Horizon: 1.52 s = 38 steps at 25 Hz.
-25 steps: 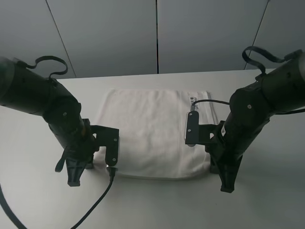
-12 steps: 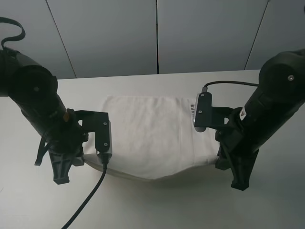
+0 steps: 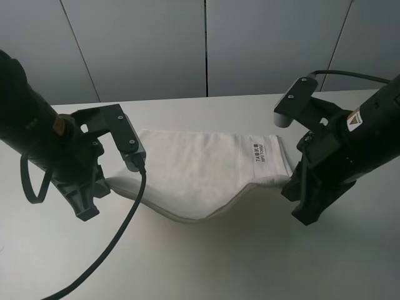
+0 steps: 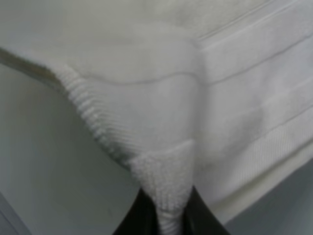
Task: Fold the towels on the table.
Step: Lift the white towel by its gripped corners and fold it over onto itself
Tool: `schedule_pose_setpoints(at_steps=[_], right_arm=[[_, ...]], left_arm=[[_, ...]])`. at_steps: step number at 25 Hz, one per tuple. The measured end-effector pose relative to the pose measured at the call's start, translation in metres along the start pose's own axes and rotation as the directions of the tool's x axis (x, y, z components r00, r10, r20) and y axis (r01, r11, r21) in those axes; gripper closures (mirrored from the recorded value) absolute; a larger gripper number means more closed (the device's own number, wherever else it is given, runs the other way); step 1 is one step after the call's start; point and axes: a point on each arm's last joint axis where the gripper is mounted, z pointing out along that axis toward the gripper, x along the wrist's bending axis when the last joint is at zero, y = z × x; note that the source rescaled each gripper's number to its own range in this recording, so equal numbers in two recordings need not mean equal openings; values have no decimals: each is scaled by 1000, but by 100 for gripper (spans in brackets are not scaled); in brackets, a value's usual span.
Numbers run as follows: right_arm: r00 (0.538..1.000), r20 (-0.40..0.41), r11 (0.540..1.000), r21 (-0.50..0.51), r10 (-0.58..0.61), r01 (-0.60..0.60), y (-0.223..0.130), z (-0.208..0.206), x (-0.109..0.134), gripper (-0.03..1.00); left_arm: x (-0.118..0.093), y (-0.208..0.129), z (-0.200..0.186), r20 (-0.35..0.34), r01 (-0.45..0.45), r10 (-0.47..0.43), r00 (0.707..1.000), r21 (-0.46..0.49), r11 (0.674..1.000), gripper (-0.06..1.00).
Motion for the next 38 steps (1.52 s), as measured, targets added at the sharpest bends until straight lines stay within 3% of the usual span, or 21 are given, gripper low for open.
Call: schedule_pose_setpoints(at_steps=[6,13,19,25,31,38], right_arm=[[986,54,988,-28,155,-154,1,-1,-5,97],[949,143,958,-97,282,-270,4,-2,-15,97],[927,196,943,-162,321,-292,8,-3,-21,97],[920,212,941,-150,330,-304,14,18,-28,97],[919,232,942,-179,319,-282,20,33,-34,97],[891,311,937,-223,331,-270,23,42,-44,97]], left_arm=[[3,8,-6,-21,205,-209,978,-111,972,93],[7,14,-8,-23,335,-346,938,-193,922,93],[13,15,-9,-65,370,-394,917,-231,900,93],[20,16,-8,-120,389,-431,894,-265,882,92],[24,18,12,-159,406,-445,881,-229,885,89],[30,23,20,-203,395,-453,868,-271,878,89]])
